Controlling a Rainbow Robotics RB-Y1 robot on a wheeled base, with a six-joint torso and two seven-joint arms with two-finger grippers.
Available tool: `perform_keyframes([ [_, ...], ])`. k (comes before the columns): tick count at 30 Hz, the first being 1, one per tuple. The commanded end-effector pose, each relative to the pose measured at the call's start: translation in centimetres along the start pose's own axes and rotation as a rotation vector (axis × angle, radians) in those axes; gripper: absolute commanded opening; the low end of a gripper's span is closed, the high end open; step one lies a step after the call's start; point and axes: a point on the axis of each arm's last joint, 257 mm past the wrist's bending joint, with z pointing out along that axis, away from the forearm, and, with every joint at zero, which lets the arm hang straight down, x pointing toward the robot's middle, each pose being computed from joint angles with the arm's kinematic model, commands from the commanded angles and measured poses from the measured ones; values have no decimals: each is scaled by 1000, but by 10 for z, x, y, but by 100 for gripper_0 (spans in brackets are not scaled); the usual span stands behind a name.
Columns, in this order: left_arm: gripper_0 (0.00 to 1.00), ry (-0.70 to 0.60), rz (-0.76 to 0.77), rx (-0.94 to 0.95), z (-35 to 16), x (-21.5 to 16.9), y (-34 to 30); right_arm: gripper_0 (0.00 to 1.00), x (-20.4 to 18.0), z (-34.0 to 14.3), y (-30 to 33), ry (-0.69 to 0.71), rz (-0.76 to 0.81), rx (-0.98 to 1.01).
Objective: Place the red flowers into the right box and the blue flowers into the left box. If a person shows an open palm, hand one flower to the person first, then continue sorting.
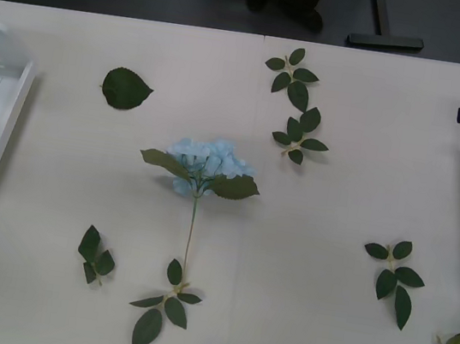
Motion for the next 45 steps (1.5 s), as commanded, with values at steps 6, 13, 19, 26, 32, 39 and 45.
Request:
perform_keyframes([
  [6, 31, -21, -62, -138, 8, -4, 83, 100, -2, -2, 4, 8, -8, -2],
  [13, 85, -19, -75, -143, 16, 0, 88, 100, -2, -2, 4, 8, -8, -2],
  [19, 100, -19, -90, -25, 15, -2, 56, 100, -2, -2, 4, 8, -8, -2],
  [26, 100, -10, -47, 110, -25, -7, -8, 100, -2, -2, 4, 8, -8, -2],
  [32, 100, -37, -74, 265, -60, 5, -97, 100, -2, -2, 4, 8, -8, -2],
  [39, 100, -89, -123, 444, -96, 24, -205, 100, -2, -2, 4, 8, -8, -2],
  [45, 100, -92, -138, 551, -118, 38, -287, 100, -2, -2, 4, 8, -8, -2],
])
